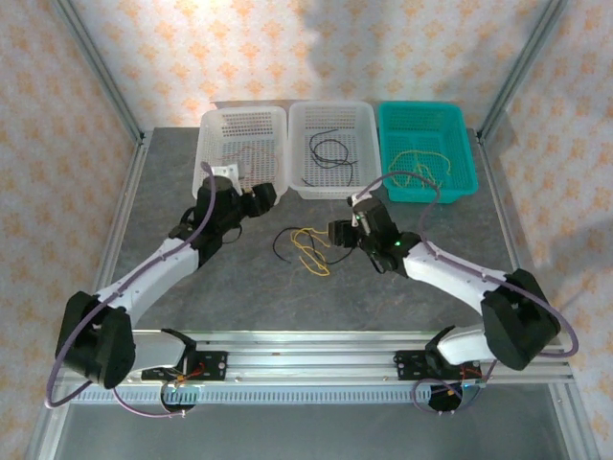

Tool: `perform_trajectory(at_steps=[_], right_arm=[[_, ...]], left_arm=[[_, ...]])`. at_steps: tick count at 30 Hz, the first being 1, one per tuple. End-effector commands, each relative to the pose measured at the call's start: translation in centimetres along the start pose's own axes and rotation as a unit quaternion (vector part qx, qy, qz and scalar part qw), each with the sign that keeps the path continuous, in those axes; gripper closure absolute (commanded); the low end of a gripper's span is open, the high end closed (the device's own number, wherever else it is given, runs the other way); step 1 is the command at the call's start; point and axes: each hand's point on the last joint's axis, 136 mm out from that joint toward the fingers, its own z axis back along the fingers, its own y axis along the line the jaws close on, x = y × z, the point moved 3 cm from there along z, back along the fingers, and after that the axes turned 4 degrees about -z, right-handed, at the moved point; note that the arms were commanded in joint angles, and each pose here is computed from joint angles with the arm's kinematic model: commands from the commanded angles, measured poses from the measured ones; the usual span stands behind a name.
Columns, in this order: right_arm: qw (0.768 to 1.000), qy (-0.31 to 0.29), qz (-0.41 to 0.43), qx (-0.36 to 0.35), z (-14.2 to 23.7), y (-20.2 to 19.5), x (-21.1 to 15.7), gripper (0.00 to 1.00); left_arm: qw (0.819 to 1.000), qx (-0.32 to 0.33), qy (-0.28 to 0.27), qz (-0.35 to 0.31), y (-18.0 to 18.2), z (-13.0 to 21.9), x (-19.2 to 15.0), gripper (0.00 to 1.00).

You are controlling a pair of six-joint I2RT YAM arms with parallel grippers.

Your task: Untangle the cables

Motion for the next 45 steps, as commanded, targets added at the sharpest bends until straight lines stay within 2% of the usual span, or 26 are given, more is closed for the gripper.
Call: perform_trajectory(at_steps=[1, 5, 10, 14, 23, 29, 34, 39, 45], right_arm=[[0.999, 0.009, -0.002, 0.034, -0.5, 1.8, 0.0, 0.38], [0.999, 0.026, 0.004, 0.037, -1.8, 2.1, -1.2, 0.38], [0.999, 0.034, 0.0, 0.041, -2.8, 2.2, -1.8, 0.38], [0.999, 0.041, 0.0, 0.028, -3.7, 2.1, -1.8, 0.4], [0.996, 0.047, -0.019, -0.078, -6.9, -0.1, -1.2, 0.45], [0.993, 0.051, -0.017, -0.104, -8.7, -0.6, -1.1, 0.45], [0.994, 0.057, -0.016, -0.097, -9.8, -0.4, -1.4, 0.48], [0.994, 0.054, -0.017, -0.09, -10.3, 0.0, -1.2, 0.58], [0.996, 0.04, -0.018, -0.073, -9.4, 0.4, -0.7, 0.78]], left_arm=[[0.999, -0.015, -0.046, 0.015, -1.0, 1.0, 0.5, 0.29], [0.999, -0.025, -0.038, 0.008, -2.0, 1.7, -2.0, 0.29], [0.998, -0.04, -0.026, 0.03, -2.1, 2.0, -4.5, 0.3], [0.999, -0.039, -0.017, 0.031, -2.2, 2.0, -5.6, 0.3], [0.999, -0.034, -0.014, 0.021, -2.6, 1.9, -5.8, 0.3], [0.999, -0.035, -0.013, 0.018, -2.8, 1.9, -5.7, 0.3], [0.999, -0.033, -0.012, 0.017, -2.7, 1.8, -5.9, 0.3], [0.999, -0.037, -0.01, 0.019, -2.8, 1.7, -6.0, 0.3], [0.999, -0.038, -0.006, 0.019, -2.8, 1.4, -6.3, 0.3]])
